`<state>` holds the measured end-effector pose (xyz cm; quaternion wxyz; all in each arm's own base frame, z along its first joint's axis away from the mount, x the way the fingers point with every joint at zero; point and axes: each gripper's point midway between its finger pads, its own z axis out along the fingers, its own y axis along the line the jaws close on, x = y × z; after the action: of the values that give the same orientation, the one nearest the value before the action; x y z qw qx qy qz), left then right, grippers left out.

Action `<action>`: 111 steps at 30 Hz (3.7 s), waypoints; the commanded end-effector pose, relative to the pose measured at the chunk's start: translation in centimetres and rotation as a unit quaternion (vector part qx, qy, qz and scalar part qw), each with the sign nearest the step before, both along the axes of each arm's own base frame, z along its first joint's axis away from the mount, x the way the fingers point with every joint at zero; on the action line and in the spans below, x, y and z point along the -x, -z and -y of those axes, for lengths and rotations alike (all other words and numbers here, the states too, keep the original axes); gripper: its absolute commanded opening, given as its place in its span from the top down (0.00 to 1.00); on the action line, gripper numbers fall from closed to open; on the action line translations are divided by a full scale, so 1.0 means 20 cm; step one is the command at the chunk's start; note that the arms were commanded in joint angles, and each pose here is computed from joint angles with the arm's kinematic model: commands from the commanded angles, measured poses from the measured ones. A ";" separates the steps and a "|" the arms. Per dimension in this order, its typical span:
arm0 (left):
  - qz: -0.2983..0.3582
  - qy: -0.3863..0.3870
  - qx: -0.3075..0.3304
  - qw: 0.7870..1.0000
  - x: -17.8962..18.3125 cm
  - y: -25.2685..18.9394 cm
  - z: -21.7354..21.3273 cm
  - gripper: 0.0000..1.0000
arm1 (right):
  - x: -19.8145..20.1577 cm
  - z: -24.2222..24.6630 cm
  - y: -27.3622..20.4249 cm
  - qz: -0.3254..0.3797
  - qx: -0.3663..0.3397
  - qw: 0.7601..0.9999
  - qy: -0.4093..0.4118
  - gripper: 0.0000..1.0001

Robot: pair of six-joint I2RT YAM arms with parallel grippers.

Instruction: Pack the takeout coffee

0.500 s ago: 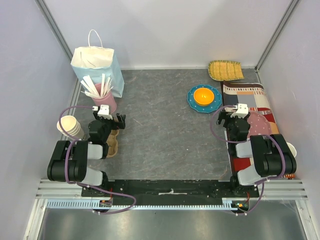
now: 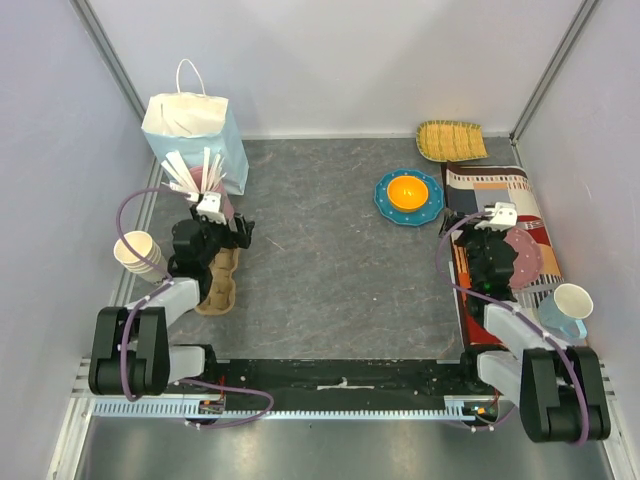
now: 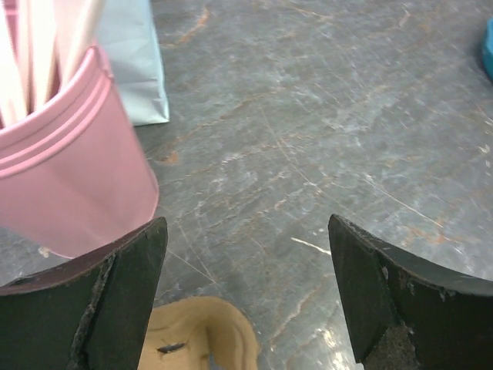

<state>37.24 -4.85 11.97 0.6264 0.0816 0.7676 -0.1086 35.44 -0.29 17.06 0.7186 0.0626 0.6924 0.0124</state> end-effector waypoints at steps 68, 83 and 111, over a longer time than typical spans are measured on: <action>-0.391 -0.015 -0.305 0.868 0.55 -0.36 -0.88 0.56 | 0.00 -0.93 -0.28 -0.091 0.029 0.942 -0.321 0.02; -0.409 -0.010 -0.304 0.860 0.53 -0.28 -0.90 0.64 | 0.00 -0.93 -0.27 -0.093 0.035 0.942 -0.322 0.02; -0.393 -0.028 -0.329 0.858 0.50 -0.40 -0.95 0.98 | 0.00 -0.95 -0.23 -0.101 0.040 0.939 -0.328 0.02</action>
<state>26.34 13.51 16.62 0.1773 0.1987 0.9575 0.1109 34.83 18.39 19.83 0.5838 -0.1911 0.7597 0.2135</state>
